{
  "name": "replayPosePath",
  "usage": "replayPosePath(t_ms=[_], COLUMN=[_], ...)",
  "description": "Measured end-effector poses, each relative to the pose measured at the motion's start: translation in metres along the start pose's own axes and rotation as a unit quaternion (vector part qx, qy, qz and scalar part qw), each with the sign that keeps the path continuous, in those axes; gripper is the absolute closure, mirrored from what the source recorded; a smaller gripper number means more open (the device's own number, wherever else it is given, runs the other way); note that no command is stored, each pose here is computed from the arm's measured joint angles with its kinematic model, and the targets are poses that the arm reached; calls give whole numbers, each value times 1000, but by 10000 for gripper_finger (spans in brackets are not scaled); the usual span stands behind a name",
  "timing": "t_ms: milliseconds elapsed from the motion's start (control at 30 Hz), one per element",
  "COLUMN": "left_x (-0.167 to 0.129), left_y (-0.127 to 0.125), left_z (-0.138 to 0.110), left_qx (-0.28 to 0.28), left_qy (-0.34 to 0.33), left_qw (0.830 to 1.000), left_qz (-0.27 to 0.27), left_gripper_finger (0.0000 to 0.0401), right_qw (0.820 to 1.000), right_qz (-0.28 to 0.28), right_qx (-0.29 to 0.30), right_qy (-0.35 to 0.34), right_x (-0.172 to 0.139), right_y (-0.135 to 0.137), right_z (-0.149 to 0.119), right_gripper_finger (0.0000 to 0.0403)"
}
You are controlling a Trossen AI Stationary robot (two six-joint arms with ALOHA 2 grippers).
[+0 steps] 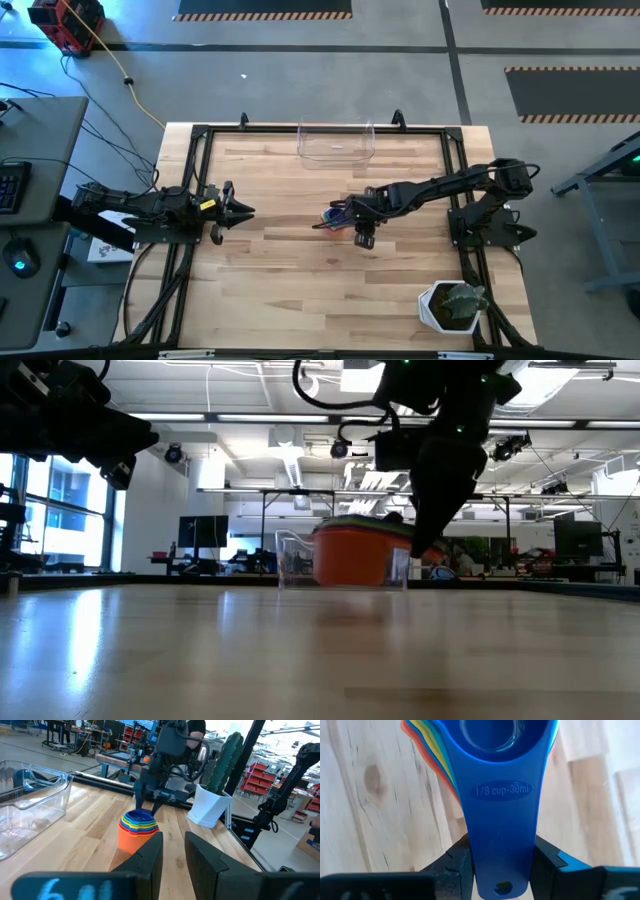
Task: Nest measuring cups in basket
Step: Put the nested measuring cups into the transparent bin
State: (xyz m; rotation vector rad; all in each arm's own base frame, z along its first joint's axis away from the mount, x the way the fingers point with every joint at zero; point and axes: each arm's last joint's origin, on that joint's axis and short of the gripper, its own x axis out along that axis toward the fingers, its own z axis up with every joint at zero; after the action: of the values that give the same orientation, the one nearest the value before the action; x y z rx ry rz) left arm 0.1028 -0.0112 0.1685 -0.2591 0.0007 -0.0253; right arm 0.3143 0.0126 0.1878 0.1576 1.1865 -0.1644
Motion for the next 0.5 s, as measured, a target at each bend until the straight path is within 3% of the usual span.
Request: replayPosePath(t_ms=[267,500], left_x=[0,0], left_y=[0,0], left_z=[0,0], left_qx=[0,0], left_qy=[0,0], left_qw=[1000,1000], left_qz=[0,0], left_gripper_finger=[330,330], right_qw=[1000,998], right_qz=[-10,-28], right_qx=[-14,-37], right_qy=[-22,-52], right_x=[-14,-34], right_y=[-10,-34], right_z=[19,43], right_gripper_finger=[285,285])
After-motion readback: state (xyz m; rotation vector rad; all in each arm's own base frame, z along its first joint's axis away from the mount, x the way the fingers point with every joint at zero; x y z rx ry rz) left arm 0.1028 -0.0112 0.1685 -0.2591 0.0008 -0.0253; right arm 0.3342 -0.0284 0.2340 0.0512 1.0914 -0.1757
